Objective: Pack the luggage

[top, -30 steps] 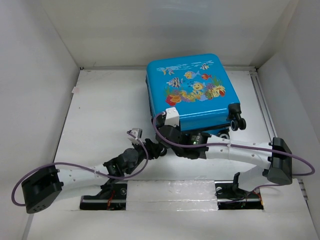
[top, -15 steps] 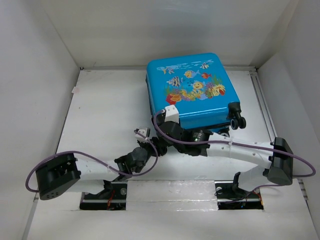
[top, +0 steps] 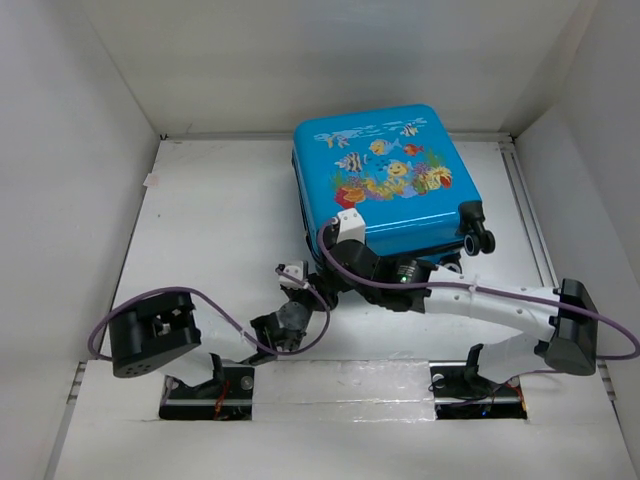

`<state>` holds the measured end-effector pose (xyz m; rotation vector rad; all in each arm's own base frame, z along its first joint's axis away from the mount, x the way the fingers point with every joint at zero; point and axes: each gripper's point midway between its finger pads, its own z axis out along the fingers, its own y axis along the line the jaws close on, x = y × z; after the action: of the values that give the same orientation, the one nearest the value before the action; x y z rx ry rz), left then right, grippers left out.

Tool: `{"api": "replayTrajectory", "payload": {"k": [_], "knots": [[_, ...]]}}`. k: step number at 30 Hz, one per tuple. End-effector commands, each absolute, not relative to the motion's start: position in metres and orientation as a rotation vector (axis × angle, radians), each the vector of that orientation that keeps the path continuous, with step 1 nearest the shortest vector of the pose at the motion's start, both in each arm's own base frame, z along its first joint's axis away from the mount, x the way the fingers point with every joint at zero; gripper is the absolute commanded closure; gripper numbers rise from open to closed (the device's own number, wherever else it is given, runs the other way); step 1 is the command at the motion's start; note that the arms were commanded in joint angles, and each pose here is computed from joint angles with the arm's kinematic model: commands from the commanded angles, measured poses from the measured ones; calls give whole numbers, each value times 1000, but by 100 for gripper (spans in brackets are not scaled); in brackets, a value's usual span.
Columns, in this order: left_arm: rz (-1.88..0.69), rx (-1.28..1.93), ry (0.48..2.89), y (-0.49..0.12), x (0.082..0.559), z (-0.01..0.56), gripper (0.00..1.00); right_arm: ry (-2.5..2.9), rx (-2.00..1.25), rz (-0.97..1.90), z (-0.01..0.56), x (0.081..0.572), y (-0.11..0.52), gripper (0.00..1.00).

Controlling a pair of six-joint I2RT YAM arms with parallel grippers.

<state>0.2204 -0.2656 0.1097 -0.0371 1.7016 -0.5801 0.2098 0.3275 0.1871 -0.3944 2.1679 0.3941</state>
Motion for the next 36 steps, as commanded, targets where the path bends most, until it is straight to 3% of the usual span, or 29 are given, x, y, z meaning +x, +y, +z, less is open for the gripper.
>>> {"api": "replayTrajectory", "payload": {"k": [1,5,11,13,16,21,28,36], "knots": [[-678,-244,1528,-278,237,172,57,1999,-455,775,246,191,383,100],[-612,-298,1476,-268,245,179,63,1999,-487,827,242,183,387,100],[-590,-373,1399,-254,251,192,95,2003,-511,858,234,177,385,100],[-629,-342,1386,-258,249,196,99,1998,-516,873,234,174,385,100],[-712,-282,1389,-270,240,195,97,1994,-494,846,233,178,380,100],[-860,-126,1417,-275,212,184,76,1959,-463,826,249,189,373,100],[-944,-35,1443,-262,191,173,63,1920,-455,826,268,203,376,100],[-970,15,1361,-274,189,197,62,1901,-467,869,281,203,390,100]]}}
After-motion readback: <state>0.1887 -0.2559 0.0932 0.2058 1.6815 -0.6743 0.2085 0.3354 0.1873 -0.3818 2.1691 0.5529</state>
